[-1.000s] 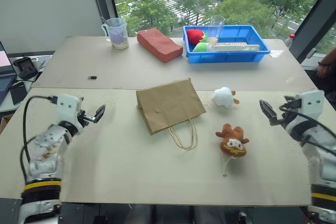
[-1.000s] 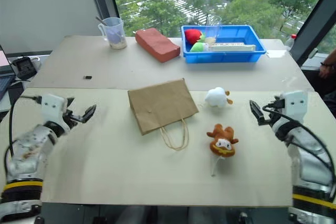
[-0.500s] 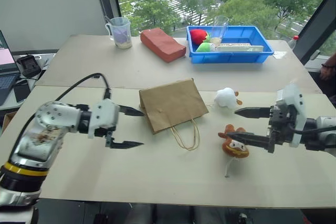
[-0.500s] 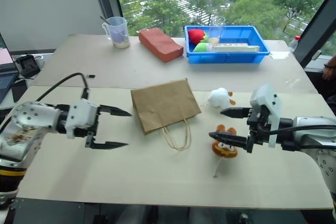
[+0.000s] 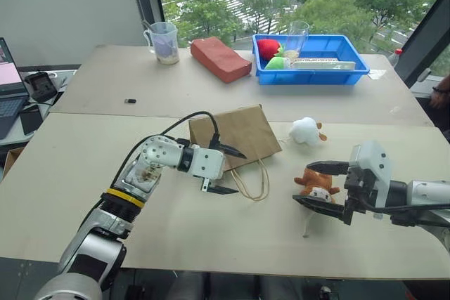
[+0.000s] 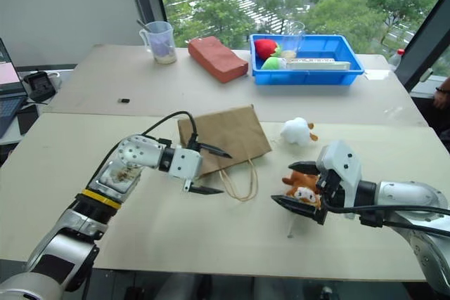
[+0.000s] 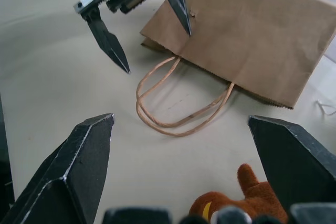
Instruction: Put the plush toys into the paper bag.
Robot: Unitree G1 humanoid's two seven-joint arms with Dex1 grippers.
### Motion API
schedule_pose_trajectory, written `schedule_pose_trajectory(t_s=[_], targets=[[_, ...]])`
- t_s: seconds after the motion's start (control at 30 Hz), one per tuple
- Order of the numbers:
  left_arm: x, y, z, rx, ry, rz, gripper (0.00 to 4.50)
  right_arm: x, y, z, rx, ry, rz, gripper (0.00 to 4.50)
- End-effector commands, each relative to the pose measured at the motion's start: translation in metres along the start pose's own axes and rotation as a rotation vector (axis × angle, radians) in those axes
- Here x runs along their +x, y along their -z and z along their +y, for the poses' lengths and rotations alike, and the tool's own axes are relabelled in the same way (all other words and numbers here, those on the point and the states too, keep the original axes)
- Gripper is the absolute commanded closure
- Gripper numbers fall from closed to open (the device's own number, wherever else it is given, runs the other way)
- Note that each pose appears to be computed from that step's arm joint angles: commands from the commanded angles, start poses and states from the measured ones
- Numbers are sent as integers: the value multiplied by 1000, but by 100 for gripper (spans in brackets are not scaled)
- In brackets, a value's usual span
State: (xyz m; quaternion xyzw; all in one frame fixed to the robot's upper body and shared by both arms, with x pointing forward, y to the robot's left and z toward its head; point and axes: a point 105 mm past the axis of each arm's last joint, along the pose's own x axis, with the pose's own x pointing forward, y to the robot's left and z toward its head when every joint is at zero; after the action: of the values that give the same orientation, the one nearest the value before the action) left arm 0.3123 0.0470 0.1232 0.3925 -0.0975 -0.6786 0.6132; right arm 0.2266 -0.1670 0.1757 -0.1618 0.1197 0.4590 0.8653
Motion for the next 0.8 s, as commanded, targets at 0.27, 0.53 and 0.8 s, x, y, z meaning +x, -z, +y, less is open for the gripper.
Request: schedule_pose_trajectory(t_s=[0.27,0.53,0.8], targets=[[13,5,8,56,-7,-7,5,-7,-7,4,-26,72,-19,0],[16,10,7,76,11,12,5,-9,-8,1,-25,90,-22,0],[35,11,1,118,38,8,5,-9,-5,1,-26,83,-7,0]])
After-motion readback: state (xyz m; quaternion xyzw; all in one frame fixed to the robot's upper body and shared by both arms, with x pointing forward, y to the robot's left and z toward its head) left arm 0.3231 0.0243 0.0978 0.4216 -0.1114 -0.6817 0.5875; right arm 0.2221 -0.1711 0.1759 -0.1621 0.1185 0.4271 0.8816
